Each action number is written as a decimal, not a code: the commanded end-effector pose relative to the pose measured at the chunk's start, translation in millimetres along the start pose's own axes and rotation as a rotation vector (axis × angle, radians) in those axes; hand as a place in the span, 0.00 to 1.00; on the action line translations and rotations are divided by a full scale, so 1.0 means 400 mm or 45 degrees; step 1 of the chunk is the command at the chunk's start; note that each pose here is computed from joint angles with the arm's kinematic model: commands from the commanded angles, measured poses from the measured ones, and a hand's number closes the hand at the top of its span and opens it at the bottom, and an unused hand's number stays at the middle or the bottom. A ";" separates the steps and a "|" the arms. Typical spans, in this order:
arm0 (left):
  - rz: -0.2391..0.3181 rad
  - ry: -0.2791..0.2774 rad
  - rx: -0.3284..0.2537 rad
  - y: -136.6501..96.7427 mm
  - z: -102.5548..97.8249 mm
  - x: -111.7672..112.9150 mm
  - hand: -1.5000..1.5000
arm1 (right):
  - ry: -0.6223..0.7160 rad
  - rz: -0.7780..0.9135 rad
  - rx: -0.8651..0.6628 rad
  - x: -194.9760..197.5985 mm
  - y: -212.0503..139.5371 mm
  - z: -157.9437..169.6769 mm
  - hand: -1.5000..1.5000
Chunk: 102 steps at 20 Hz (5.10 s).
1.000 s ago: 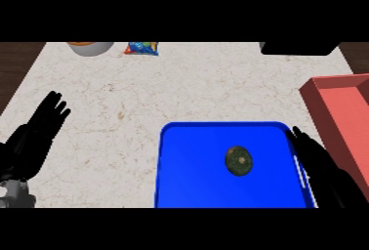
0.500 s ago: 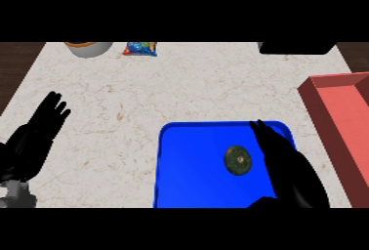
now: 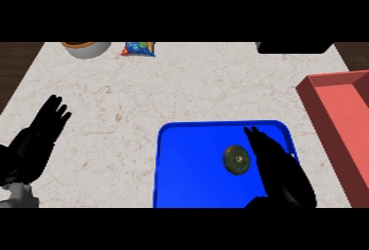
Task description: Pick the squash from the tray and place it in the cardboard box
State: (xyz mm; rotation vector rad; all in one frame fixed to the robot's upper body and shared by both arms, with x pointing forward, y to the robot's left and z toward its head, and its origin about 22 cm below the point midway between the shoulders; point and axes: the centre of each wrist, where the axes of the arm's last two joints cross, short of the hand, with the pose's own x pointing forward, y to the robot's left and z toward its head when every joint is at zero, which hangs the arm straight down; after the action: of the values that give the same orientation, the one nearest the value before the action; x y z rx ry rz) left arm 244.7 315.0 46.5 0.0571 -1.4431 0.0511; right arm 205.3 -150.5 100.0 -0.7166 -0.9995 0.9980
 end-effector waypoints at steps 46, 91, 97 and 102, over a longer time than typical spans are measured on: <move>0.012 0.001 -0.024 0.052 0.008 -0.022 0.50 | 0.172 0.216 0.106 0.008 0.138 -0.199 0.00; -0.006 0.012 0.000 0.025 0.006 0.002 0.50 | 0.263 0.140 -0.615 0.067 -0.240 -0.325 1.00; 0.004 0.024 0.011 0.040 -0.027 0.038 0.50 | 0.371 0.067 -0.943 0.183 -0.349 -0.217 1.00; -0.011 0.017 -0.004 0.031 0.005 0.021 0.50 | 0.504 0.021 -1.055 0.101 -0.431 -0.164 1.00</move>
State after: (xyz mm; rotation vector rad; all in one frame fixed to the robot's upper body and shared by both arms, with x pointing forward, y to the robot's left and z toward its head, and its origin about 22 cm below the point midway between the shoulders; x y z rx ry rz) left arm 245.8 324.6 52.0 0.0638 -1.4361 0.0516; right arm 348.6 -172.6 216.0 -1.4802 -1.0772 0.5029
